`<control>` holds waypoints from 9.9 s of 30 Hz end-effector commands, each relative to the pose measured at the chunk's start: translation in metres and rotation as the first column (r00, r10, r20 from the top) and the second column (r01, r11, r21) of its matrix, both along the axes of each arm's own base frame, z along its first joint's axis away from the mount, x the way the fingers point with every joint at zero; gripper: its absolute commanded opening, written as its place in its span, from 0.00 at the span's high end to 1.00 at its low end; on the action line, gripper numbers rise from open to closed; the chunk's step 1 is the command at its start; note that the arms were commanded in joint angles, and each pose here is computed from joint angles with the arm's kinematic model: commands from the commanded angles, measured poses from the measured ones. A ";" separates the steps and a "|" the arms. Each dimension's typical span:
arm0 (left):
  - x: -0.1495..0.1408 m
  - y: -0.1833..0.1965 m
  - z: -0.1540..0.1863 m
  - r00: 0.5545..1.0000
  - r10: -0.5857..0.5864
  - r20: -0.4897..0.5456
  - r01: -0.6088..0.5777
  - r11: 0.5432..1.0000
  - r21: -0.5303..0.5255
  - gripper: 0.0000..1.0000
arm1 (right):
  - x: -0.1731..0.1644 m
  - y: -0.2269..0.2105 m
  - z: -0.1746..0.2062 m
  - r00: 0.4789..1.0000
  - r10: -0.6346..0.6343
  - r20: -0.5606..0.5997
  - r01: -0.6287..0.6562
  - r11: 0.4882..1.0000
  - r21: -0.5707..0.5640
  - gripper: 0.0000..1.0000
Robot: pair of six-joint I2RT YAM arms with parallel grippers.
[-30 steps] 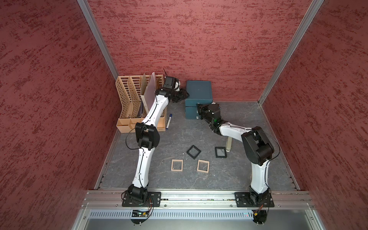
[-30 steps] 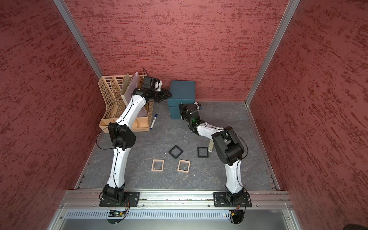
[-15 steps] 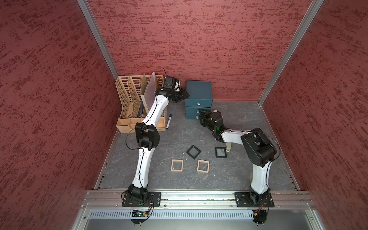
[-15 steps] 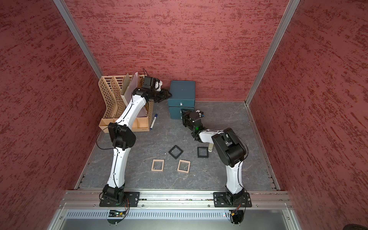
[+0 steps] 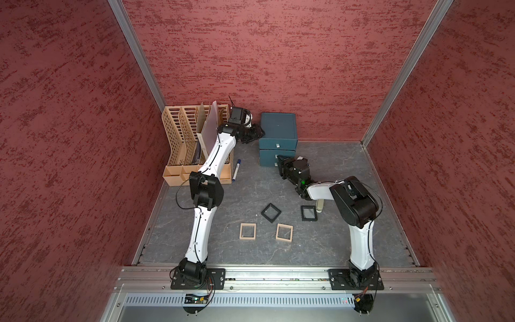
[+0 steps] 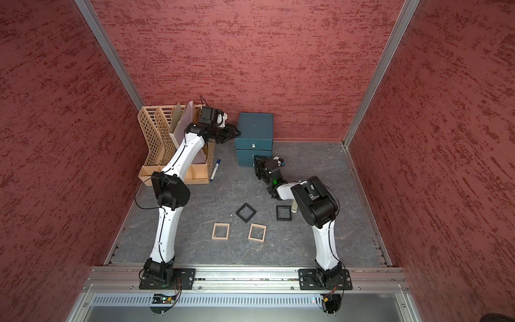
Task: Place the brooch boxes into the drawer by color
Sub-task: Open the drawer in the storage box, then pick up the brooch box from the center of the board, then place the brooch box in the drawer.
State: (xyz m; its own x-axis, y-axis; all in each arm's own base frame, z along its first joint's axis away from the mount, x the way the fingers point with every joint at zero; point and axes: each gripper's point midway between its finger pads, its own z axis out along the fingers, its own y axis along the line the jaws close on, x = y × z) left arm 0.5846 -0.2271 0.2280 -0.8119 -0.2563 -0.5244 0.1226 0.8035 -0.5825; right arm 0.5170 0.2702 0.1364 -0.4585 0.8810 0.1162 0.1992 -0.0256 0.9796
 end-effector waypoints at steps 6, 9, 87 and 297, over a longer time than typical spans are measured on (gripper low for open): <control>-0.013 0.000 -0.022 0.997 -0.002 -0.078 0.006 0.999 0.041 0.43 | 0.020 0.003 0.004 1.000 0.002 0.008 -0.002 1.000 0.020 0.67; -0.013 0.000 -0.022 0.997 -0.003 -0.078 0.006 0.999 0.042 0.44 | 0.023 0.006 0.003 1.000 0.006 0.000 -0.006 1.000 0.026 0.70; -0.012 0.000 -0.017 0.998 -0.001 -0.069 0.003 0.999 0.034 0.41 | -0.131 0.015 0.004 0.986 0.091 -0.143 -0.098 0.994 -0.044 0.39; -0.130 0.042 0.020 0.991 0.110 -0.081 -0.133 0.913 -0.385 0.38 | -0.035 0.060 0.003 0.807 0.323 -0.494 -0.549 0.102 -0.830 0.39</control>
